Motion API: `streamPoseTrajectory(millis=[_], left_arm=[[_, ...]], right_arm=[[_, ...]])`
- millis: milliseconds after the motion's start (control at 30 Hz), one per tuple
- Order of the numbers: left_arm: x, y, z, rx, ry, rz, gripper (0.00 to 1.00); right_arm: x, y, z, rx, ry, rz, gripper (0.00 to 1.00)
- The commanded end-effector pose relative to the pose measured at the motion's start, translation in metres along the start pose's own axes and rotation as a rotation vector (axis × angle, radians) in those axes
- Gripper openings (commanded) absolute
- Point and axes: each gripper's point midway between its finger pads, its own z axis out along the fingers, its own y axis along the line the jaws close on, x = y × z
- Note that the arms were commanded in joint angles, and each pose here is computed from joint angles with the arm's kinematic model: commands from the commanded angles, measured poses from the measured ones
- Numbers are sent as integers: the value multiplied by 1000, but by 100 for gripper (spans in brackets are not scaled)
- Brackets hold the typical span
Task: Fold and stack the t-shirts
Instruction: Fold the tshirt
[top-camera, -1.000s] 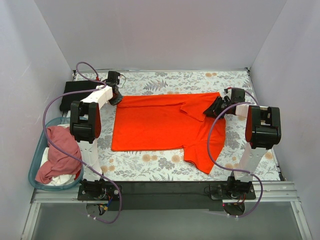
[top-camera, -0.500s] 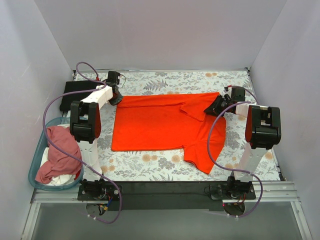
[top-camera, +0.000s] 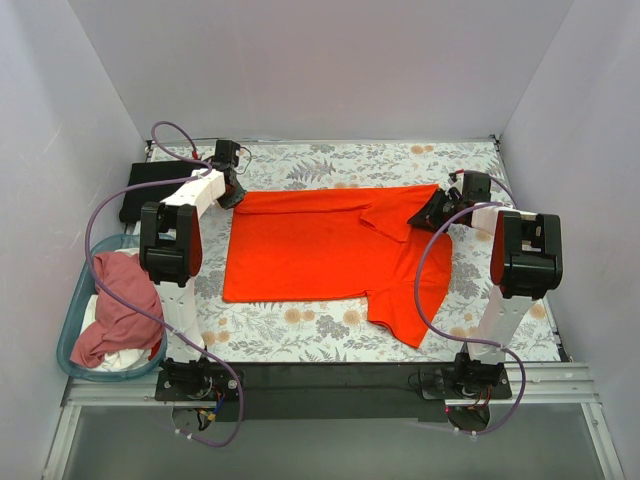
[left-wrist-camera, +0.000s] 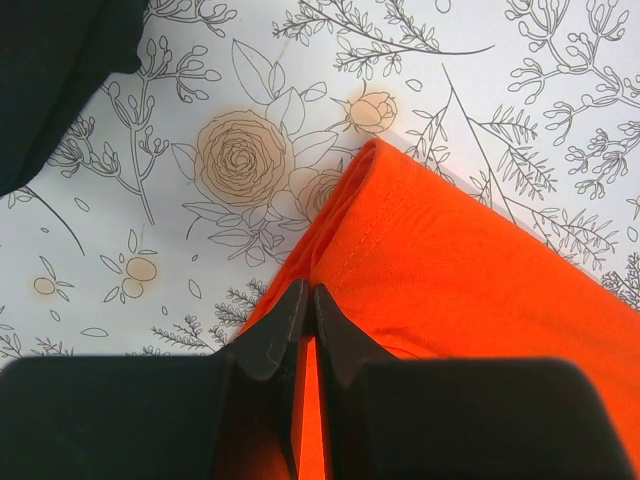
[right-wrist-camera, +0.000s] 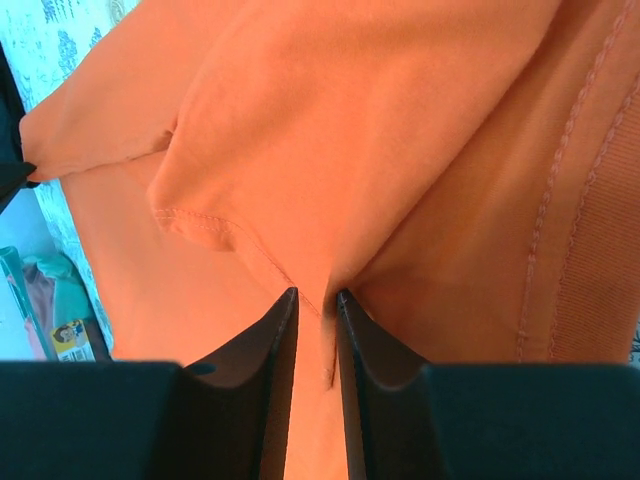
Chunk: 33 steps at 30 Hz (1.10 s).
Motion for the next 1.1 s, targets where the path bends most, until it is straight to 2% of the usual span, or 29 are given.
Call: streamPoseTrajectory(millis=[0, 300, 633, 733, 867, 1067], left_arm=[[-25, -8, -22, 34, -61, -9, 4], [-24, -8, -22, 33, -60, -9, 4], [-22, -8, -21, 36, -52, -7, 4], [-22, -8, -21, 34, -51, -7, 4], [-23, -9, -21, 36, -52, -9, 3], [-28, -10, -26, 36, -57, -12, 2]], right_arm=[[-22, 29, -11, -57, -51, -50, 29], [-22, 34, -15, -57, -47, -42, 29], [-9, 12, -1, -16, -8, -4, 28], [-9, 9, -1, -7, -8, -8, 21], [-12, 11, -2, -7, -17, -22, 1], [-19, 18, -13, 6, -44, -43, 1]])
